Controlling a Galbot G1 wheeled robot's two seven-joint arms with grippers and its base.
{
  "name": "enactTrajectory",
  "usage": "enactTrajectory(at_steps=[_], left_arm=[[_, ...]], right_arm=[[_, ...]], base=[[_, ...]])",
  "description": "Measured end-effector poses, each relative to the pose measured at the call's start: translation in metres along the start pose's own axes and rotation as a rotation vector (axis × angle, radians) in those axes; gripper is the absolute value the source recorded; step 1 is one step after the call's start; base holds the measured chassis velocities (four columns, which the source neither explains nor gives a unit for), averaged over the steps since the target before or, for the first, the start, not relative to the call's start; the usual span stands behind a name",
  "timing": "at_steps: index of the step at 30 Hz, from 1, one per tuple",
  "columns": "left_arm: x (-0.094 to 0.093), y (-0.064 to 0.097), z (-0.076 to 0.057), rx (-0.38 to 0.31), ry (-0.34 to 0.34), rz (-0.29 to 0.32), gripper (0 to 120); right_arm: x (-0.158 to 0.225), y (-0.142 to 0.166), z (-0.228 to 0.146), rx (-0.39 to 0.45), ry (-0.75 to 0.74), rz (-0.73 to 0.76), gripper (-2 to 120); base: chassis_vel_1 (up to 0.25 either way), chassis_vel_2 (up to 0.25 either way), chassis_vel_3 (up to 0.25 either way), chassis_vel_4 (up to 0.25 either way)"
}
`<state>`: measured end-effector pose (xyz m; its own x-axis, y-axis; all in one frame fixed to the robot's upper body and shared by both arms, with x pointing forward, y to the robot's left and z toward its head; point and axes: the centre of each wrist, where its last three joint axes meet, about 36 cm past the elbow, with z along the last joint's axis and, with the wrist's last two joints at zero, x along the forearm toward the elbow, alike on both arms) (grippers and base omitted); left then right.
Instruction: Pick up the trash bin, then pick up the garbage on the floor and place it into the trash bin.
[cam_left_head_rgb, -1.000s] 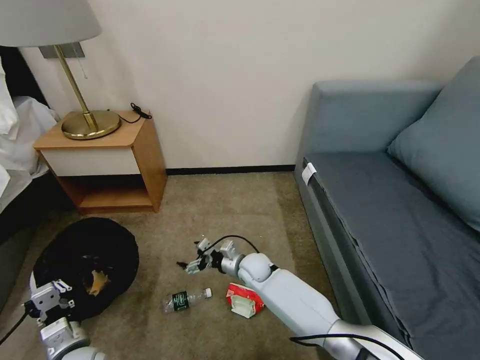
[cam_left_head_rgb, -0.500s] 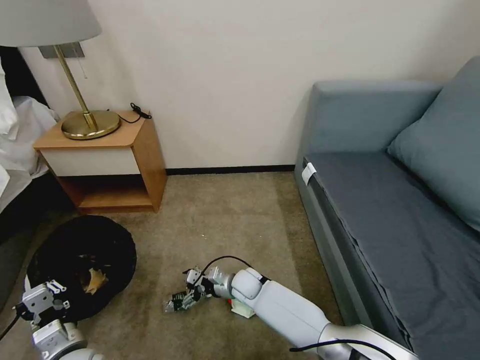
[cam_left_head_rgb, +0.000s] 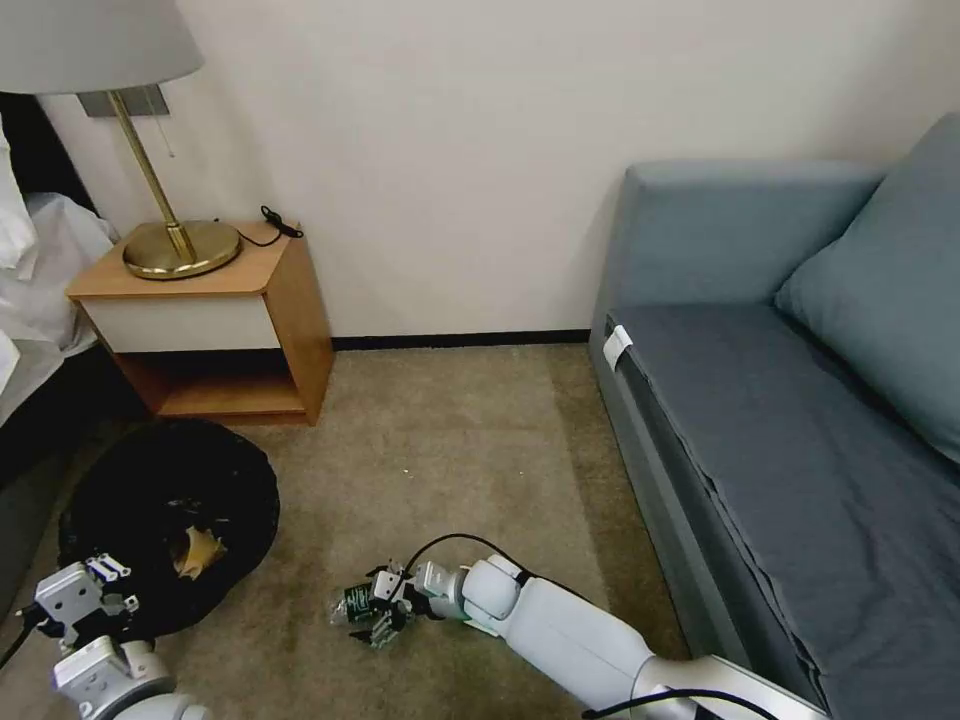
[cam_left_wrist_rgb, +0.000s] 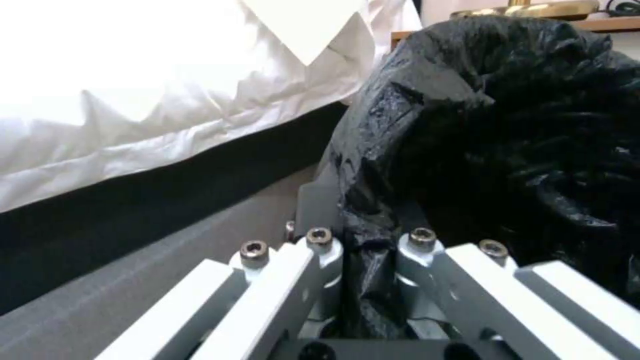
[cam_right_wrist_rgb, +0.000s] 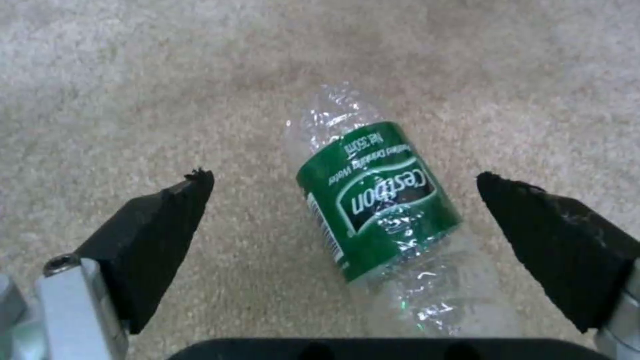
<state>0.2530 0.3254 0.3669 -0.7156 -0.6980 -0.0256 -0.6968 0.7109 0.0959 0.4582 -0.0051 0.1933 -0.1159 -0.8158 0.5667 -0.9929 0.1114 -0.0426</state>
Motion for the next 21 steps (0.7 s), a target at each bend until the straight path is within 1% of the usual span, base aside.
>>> enactTrajectory(at_steps=[6,13,15,17,19,20,21], left_arm=[[0.004,0.0,0.002,-0.01,0.001,0.003,4],[0.007,0.0,0.005,-0.015,0.0,0.003,4],[0.008,0.0,0.007,-0.023,-0.002,-0.007,4],[0.008,0.0,0.007,-0.024,-0.002,-0.008,4],[0.011,0.0,0.01,-0.029,0.0,-0.012,4],[0.011,0.0,0.01,-0.029,0.0,-0.012,4],[0.011,0.001,0.011,-0.03,0.001,-0.012,4]], right_arm=[[-0.01,0.0,0.006,0.023,0.018,0.0,100],[-0.008,-0.005,0.011,0.026,0.036,0.02,99],[-0.01,-0.005,0.012,0.035,0.042,0.019,93],[-0.011,-0.004,0.012,0.037,0.043,0.018,92],[-0.014,-0.003,0.011,0.04,0.042,0.016,80],[-0.014,-0.003,0.011,0.04,0.042,0.016,80],[-0.015,-0.003,0.011,0.04,0.041,0.015,77]], base=[[0.0,0.0,0.0,0.0],[0.0,0.0,0.0,0.0],[0.0,0.0,0.0,0.0],[0.0,0.0,0.0,0.0],[0.0,0.0,0.0,0.0],[0.0,0.0,0.0,0.0],[0.0,0.0,0.0,0.0]])
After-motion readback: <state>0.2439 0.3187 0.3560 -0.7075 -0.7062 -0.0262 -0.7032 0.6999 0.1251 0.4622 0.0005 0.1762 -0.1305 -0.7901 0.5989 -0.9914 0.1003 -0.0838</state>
